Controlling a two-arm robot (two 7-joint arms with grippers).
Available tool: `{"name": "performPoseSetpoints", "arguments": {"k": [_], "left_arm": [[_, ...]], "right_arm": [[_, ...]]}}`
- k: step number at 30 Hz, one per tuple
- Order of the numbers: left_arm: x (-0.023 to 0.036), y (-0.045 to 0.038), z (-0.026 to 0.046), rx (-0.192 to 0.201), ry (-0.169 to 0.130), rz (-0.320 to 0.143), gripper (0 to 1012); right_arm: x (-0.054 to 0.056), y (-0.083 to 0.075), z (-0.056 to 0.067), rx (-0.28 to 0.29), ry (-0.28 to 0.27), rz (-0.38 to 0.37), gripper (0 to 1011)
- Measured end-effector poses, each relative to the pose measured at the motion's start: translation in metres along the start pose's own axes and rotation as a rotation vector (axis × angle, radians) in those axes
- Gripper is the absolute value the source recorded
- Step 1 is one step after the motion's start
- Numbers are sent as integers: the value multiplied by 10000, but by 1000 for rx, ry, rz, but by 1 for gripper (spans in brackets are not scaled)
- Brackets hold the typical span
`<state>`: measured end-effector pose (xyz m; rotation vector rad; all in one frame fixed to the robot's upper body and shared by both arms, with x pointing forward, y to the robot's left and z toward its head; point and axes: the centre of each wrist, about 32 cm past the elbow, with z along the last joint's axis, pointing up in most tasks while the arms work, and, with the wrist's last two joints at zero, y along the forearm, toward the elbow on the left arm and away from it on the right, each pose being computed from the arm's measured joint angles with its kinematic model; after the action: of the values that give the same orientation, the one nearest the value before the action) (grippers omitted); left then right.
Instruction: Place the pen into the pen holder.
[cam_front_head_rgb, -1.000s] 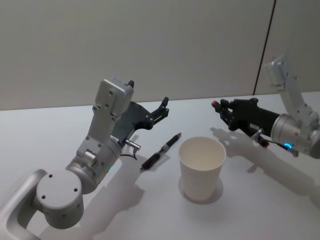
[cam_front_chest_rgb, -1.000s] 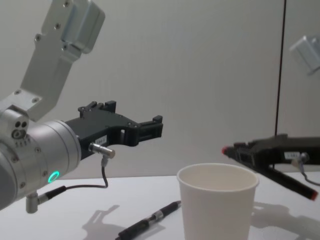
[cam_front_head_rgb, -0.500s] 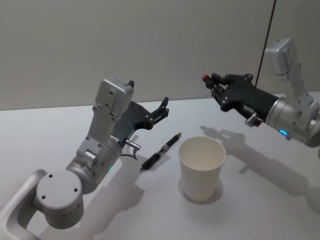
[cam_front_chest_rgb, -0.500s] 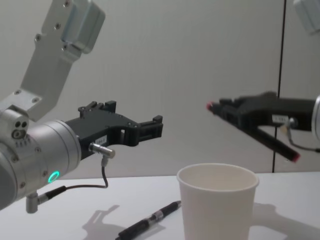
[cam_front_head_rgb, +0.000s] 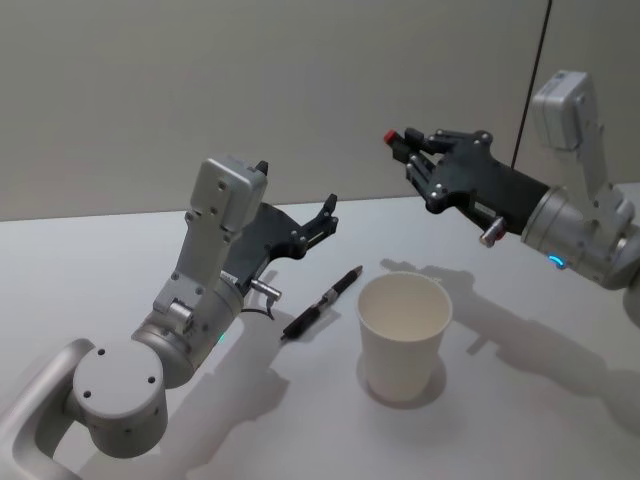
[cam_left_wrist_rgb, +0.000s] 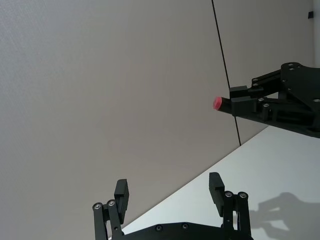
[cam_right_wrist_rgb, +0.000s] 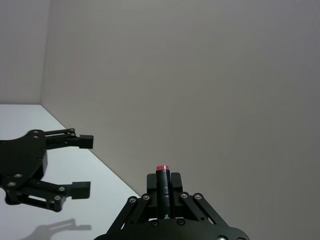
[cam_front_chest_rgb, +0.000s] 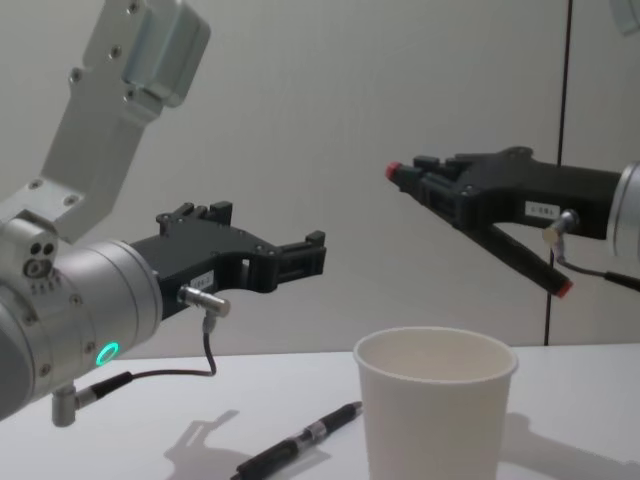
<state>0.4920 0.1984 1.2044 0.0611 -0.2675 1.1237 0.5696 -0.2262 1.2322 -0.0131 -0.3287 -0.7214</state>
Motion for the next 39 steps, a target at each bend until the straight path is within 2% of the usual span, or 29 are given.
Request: {"name": "performPoseSetpoints", "arguments": {"k": [13, 25, 26, 33, 39], "left_arm": [[0, 0, 0, 0, 0, 0, 1001], [0, 0, 0, 0, 0, 0, 1001], [0, 0, 0, 0, 0, 0, 1001], [0, 0, 0, 0, 0, 0, 1001], [0, 0, 0, 0, 0, 0, 1001]], "right_arm": [[-59, 50, -15, 117, 26, 124, 157], [-117, 143, 43, 290, 72, 273, 157], [-117, 143, 43, 290, 72, 273, 157], [-160, 217, 34, 392, 127, 358, 157], [-212, 253, -58, 454, 198, 406, 157]]}}
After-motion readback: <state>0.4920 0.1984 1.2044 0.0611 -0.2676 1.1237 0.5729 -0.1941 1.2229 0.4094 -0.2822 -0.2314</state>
